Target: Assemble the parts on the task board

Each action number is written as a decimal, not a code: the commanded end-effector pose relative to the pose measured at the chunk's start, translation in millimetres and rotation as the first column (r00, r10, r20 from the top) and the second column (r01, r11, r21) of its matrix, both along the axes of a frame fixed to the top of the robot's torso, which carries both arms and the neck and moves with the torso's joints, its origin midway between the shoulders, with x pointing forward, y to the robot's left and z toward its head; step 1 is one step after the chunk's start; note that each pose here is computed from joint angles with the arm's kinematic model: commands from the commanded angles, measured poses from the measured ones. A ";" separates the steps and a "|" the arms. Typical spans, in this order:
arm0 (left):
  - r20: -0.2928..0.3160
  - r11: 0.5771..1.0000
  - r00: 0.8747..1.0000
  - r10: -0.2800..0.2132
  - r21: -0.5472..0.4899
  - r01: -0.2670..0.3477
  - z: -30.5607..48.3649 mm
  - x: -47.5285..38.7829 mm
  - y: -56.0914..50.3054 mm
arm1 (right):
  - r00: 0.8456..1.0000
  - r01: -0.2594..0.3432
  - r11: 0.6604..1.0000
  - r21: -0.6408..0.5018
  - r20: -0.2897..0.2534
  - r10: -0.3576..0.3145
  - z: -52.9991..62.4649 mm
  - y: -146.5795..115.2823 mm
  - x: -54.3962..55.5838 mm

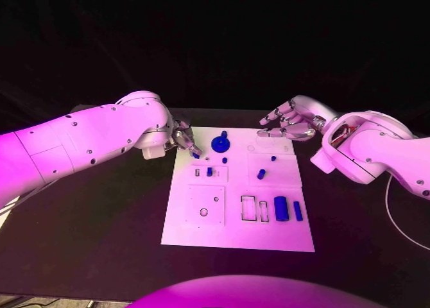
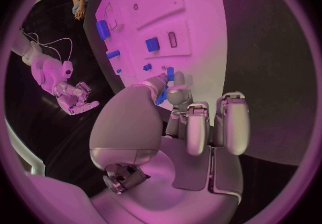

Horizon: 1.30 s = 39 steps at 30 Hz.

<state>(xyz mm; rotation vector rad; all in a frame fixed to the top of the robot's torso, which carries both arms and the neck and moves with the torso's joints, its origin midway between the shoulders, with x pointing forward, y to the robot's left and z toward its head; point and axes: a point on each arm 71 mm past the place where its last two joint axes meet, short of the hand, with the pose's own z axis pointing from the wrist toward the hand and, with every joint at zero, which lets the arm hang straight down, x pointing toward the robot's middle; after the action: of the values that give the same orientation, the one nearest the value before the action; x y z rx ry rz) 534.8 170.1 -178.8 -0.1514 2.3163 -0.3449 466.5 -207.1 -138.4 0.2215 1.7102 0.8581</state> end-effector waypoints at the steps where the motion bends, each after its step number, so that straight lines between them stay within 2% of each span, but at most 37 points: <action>1: -0.008 0.999 1.000 0.014 -0.032 -0.015 -3.4 -5.5 -1.0 | 1.000 -0.011 1.000 -0.001 0.000 0.011 -0.2 0.9 -0.6; 8: -0.027 0.999 1.000 0.009 -0.034 -0.010 -15.5 -16.5 2.1 | 1.000 -0.012 1.000 0.000 0.001 0.012 -0.2 1.1 -0.4; 14: -0.041 1.000 0.999 -0.008 -0.030 0.007 -22.2 -24.5 3.1 | 1.000 -0.012 1.000 -0.001 0.001 0.012 -0.4 1.1 -0.2; 22: -0.063 0.999 0.998 -0.022 -0.024 0.020 -25.6 -28.6 3.5 | 1.000 -0.014 1.000 0.000 0.001 0.014 -0.7 1.8 -0.4; 39: -0.086 0.999 0.995 -0.048 0.007 0.049 -28.1 -30.5 3.2 | 1.000 -0.015 1.000 -0.001 0.000 0.015 -1.1 1.2 -0.3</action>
<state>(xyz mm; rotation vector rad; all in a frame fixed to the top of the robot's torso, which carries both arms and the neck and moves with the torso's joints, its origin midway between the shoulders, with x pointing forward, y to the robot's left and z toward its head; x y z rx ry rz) 506.3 174.6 -205.0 -0.1424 2.3818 -0.3719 466.8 -207.1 -139.2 0.2225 1.7109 0.8600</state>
